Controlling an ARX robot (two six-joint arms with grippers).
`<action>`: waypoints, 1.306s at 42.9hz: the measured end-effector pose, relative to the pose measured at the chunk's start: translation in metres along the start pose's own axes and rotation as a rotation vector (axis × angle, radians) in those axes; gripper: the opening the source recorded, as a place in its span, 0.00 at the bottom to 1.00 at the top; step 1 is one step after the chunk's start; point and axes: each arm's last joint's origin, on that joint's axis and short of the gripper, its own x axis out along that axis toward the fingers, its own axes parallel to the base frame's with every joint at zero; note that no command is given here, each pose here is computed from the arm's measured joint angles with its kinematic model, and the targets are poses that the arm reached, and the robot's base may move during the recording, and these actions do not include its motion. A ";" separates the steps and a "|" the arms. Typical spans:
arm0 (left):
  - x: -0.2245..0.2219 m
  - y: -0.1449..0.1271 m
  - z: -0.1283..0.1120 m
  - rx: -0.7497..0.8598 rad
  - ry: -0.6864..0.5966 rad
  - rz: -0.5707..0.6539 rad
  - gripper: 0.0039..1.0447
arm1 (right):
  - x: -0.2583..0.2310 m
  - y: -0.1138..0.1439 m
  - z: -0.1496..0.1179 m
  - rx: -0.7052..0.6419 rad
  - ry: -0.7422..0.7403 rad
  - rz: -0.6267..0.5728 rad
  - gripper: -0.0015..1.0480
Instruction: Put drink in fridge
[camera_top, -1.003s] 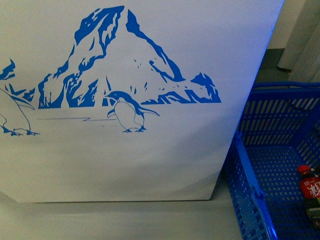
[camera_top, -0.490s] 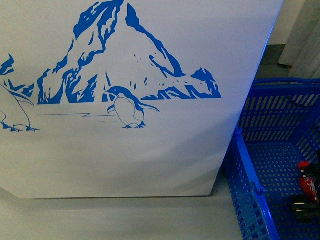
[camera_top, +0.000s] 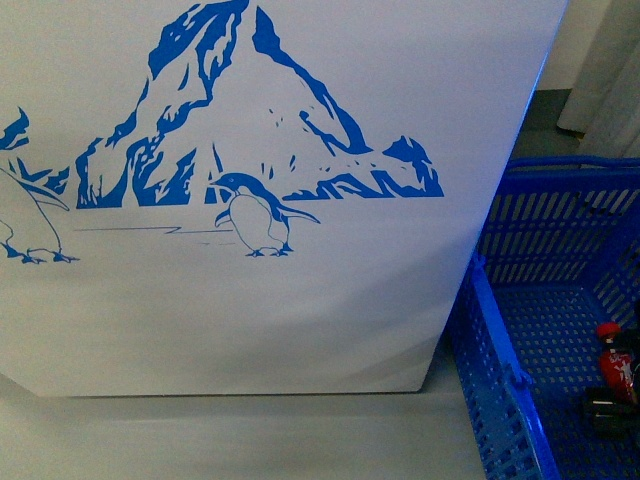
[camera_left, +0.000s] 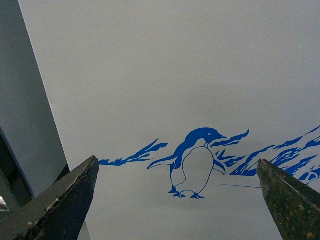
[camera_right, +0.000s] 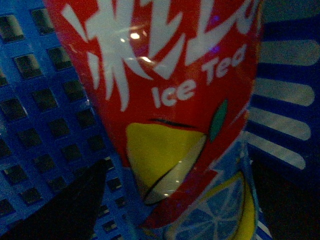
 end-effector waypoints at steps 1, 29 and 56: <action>0.000 0.000 0.000 0.000 0.000 0.000 0.92 | 0.000 0.000 0.000 0.000 0.000 0.001 0.77; 0.000 0.000 0.000 0.000 0.000 0.000 0.92 | -0.091 -0.004 0.015 -0.049 -0.163 0.207 0.37; 0.000 0.000 0.000 0.000 0.000 0.000 0.92 | -0.384 -0.098 0.008 0.075 -0.741 0.459 0.36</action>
